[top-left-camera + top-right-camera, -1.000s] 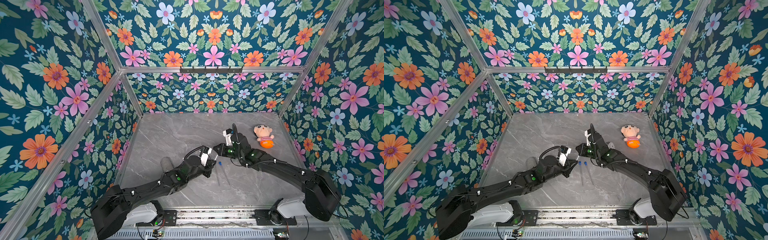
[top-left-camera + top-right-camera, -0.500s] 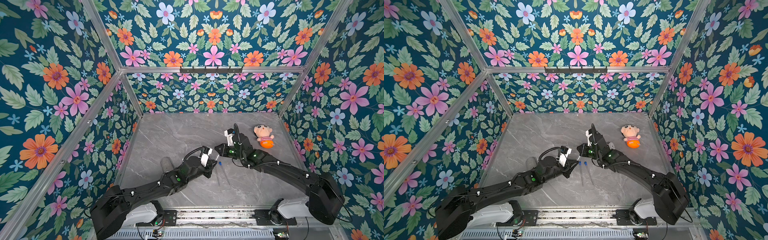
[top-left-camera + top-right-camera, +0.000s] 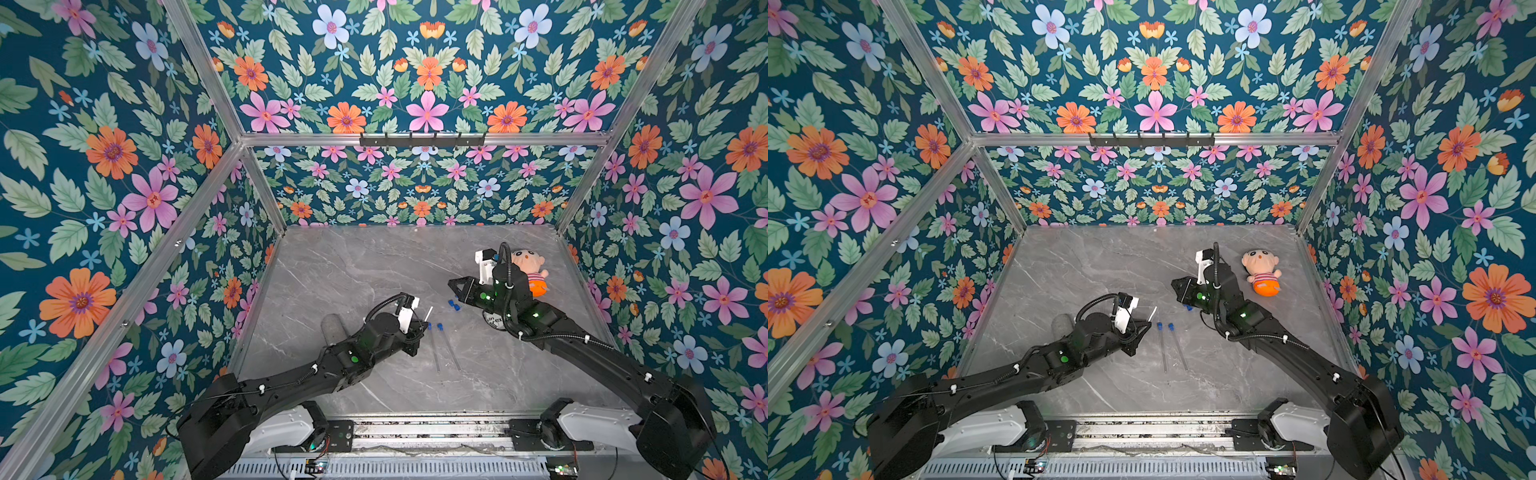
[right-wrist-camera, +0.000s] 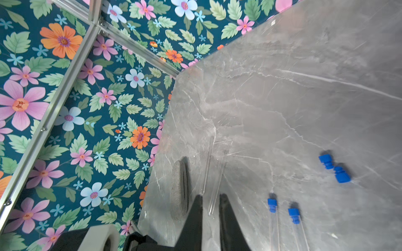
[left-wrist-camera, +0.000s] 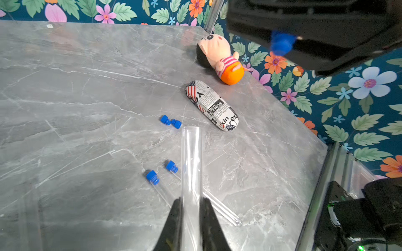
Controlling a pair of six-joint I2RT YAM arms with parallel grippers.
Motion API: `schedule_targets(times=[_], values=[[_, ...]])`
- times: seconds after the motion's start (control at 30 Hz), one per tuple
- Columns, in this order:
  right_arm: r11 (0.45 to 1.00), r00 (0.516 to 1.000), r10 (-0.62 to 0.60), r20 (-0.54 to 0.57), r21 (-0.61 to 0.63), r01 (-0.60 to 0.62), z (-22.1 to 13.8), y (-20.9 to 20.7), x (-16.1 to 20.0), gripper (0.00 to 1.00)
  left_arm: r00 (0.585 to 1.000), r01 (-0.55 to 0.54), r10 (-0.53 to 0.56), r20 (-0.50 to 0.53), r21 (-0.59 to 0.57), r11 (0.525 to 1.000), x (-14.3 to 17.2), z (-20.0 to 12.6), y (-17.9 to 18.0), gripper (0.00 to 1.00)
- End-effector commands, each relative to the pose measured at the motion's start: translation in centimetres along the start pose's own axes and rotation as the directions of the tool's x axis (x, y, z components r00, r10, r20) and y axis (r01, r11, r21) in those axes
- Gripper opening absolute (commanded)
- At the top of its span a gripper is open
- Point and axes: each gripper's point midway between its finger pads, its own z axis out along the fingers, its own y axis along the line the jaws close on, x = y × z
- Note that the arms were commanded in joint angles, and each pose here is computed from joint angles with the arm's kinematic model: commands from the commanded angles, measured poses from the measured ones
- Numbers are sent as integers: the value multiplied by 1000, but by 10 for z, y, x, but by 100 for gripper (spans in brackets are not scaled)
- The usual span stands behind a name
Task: Remove stoppers from test tubes
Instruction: Open the stopper on the test tube, then place the test tube at the center of the board.
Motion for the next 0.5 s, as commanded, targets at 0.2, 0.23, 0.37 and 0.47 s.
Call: schedule_targets(times=[0.2, 0.23, 0.37, 0.47], values=[[975, 995, -99, 26, 204, 91, -28, -43, 3, 0, 989, 105, -129, -75, -258, 960, 3, 5, 53, 13], [971, 994, -104, 24, 220, 96, -30, -48, 5, 0, 985, 112, -144, -94, -287, 952, 5, 8, 60, 13], [961, 994, -108, 11, 257, 102, -36, -63, 14, 0, 970, 124, -191, -151, -366, 922, 14, 22, 80, 13], [955, 994, -111, 3, 276, 106, -39, -70, 19, 0, 960, 113, -207, -190, -415, 903, 21, 34, 95, 13]])
